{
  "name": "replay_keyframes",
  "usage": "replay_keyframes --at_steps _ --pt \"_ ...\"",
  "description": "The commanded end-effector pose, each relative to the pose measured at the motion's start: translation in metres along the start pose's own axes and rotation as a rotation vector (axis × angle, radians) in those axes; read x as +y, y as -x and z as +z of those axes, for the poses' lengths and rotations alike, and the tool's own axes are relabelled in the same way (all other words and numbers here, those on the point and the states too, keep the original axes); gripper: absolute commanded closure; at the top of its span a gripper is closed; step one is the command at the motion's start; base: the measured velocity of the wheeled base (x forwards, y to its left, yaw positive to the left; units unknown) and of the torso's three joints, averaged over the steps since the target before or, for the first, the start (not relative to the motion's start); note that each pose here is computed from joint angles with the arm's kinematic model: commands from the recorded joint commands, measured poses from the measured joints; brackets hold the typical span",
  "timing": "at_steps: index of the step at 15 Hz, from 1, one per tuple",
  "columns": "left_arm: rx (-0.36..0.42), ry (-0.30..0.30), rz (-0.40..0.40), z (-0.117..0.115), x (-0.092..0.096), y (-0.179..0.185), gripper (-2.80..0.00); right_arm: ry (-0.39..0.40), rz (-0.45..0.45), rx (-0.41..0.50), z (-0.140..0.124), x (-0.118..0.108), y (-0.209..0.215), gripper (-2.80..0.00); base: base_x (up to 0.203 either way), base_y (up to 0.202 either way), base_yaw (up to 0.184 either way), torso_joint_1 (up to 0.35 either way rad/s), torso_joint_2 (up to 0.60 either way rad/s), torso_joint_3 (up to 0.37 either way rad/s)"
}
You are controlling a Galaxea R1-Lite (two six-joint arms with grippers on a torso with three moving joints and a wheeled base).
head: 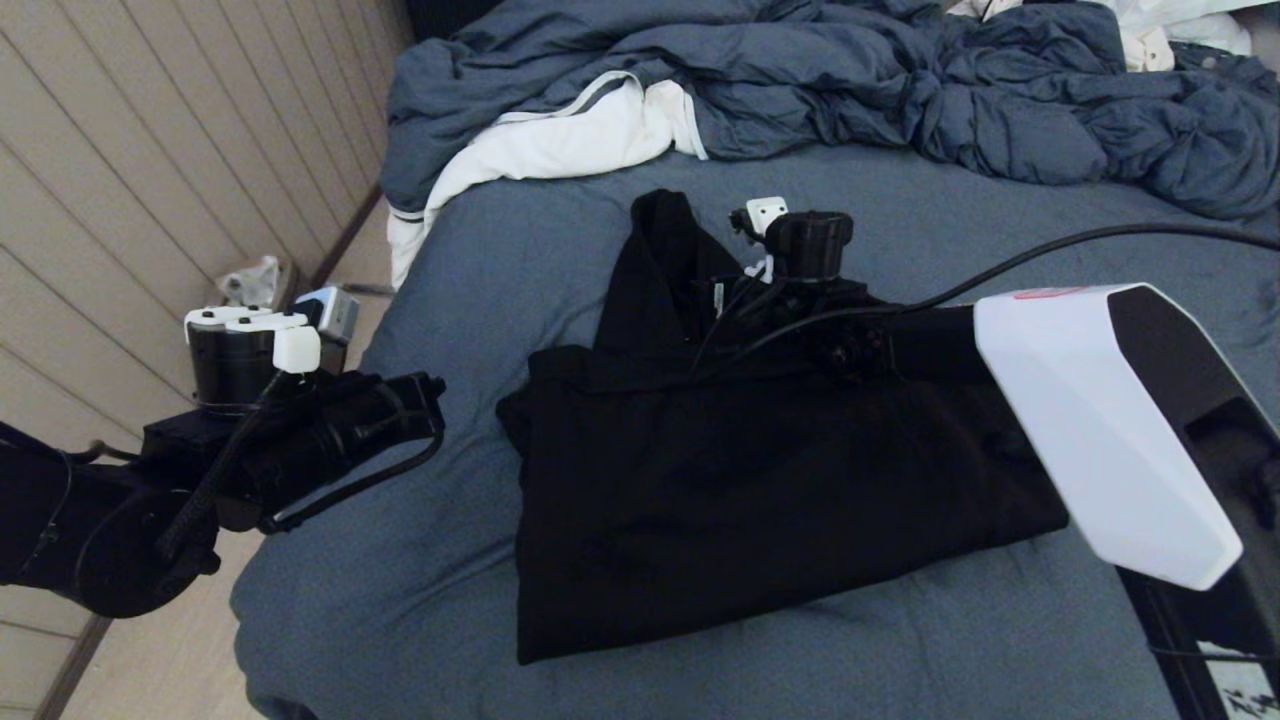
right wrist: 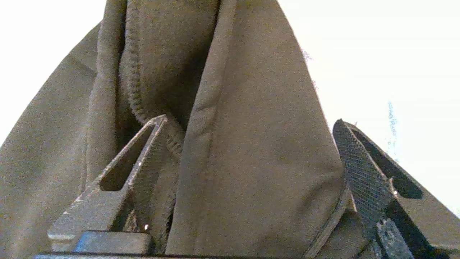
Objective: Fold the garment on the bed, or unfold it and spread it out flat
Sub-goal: Fold the black sweatshirt
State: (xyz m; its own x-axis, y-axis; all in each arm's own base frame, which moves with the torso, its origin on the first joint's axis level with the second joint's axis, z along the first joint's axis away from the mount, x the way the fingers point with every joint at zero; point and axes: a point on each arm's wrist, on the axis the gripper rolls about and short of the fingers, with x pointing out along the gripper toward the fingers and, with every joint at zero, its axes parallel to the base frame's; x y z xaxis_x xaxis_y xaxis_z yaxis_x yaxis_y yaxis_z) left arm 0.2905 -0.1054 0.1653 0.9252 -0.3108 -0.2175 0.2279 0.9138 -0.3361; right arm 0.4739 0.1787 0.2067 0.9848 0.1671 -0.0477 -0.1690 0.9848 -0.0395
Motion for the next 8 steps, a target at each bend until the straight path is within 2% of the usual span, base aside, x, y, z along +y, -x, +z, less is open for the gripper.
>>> replay_keyframes --at_steps 1,8 --pt "-0.002 0.002 0.0 -0.0004 0.0002 -0.0006 0.0 0.001 -0.001 -0.001 -0.0003 -0.0006 -0.0004 -2.8 0.0 0.0 0.0 0.0 0.0 0.0" --pt "0.005 0.002 0.003 -0.0028 0.0011 -0.0035 0.0 0.006 0.003 0.021 -0.0049 0.0042 -0.0008 -2.8 0.0 0.0 0.0 0.0 0.0 0.0"
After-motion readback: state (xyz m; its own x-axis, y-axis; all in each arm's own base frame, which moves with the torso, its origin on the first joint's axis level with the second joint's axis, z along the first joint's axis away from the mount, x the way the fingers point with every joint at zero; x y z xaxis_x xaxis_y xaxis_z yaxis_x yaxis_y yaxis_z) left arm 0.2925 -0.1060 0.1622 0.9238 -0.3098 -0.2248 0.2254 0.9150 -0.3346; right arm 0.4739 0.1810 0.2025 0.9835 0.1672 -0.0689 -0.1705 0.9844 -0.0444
